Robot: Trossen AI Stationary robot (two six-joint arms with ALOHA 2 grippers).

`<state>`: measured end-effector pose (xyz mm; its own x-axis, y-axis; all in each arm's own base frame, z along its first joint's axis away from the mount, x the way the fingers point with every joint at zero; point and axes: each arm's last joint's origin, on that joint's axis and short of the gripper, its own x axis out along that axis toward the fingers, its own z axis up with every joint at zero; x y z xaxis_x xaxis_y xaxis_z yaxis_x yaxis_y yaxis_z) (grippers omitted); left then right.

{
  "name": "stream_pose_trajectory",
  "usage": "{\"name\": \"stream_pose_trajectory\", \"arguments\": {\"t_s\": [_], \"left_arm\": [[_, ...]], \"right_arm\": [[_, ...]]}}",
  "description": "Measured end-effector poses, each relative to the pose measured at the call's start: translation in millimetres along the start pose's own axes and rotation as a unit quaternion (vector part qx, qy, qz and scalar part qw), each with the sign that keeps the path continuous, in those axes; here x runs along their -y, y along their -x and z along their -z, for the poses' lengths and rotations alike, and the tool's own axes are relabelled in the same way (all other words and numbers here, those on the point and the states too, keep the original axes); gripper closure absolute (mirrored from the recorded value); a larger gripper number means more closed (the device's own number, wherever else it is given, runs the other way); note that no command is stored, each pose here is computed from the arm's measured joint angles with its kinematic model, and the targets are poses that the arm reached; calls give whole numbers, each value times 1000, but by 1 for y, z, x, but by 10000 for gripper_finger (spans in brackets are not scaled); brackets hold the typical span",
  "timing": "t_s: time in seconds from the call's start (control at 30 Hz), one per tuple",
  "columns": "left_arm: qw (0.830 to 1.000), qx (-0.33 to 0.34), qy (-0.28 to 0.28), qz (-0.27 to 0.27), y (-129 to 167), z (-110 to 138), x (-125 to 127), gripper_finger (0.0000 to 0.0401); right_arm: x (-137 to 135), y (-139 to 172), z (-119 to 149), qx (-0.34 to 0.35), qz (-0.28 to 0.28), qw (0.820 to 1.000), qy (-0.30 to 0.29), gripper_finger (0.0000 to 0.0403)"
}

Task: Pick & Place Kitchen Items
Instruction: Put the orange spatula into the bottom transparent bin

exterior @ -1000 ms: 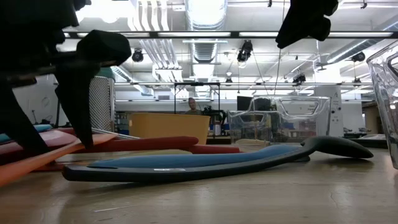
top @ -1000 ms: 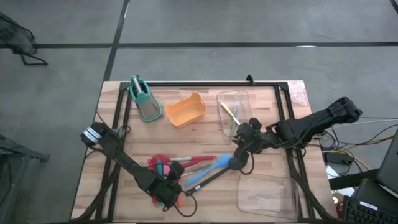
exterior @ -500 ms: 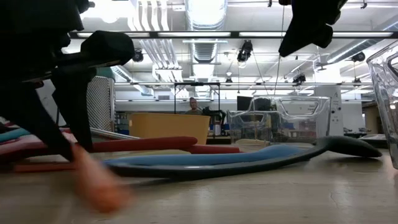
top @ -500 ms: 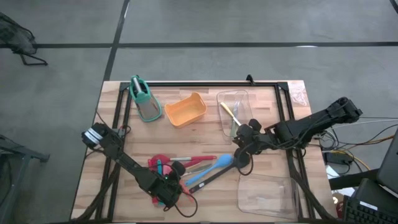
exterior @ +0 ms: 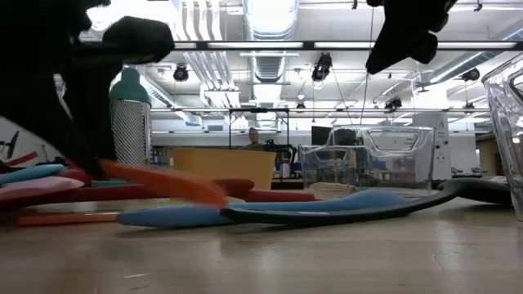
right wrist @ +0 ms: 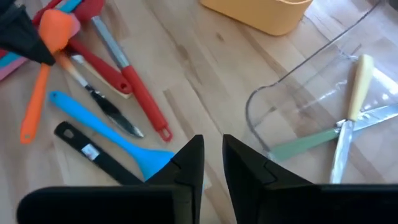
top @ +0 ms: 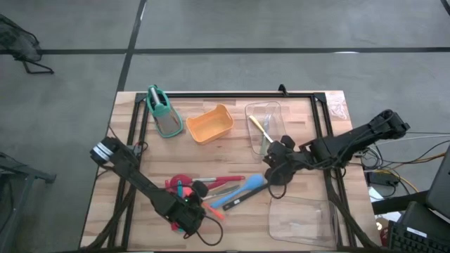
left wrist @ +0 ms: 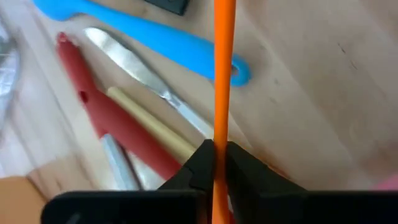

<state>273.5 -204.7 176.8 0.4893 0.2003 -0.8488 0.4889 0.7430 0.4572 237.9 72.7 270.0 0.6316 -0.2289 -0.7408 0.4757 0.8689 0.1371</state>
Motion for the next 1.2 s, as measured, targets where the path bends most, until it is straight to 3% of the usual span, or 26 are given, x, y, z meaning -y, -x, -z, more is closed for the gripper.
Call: {"name": "stream_pose_trajectory", "arguments": {"t_s": [0.23,0.5,0.63,0.8,1.2], "left_arm": [[999,-7,44,-4,20,-5,-11,380],[987,70,128,-64,35,-23,-25,376],[979,123,145,-71,37,-36,-34,378],[971,138,178,-81,39,-44,-56,378],[943,197,267,-4,43,-58,-116,375]], "right_arm": [[-11,6,8,2,-26,999,19,323],[-23,15,20,-3,-50,998,39,308],[-30,21,28,-7,-66,996,51,313],[-39,29,39,-11,-88,993,75,333],[-46,44,52,34,-81,988,125,373]]}}
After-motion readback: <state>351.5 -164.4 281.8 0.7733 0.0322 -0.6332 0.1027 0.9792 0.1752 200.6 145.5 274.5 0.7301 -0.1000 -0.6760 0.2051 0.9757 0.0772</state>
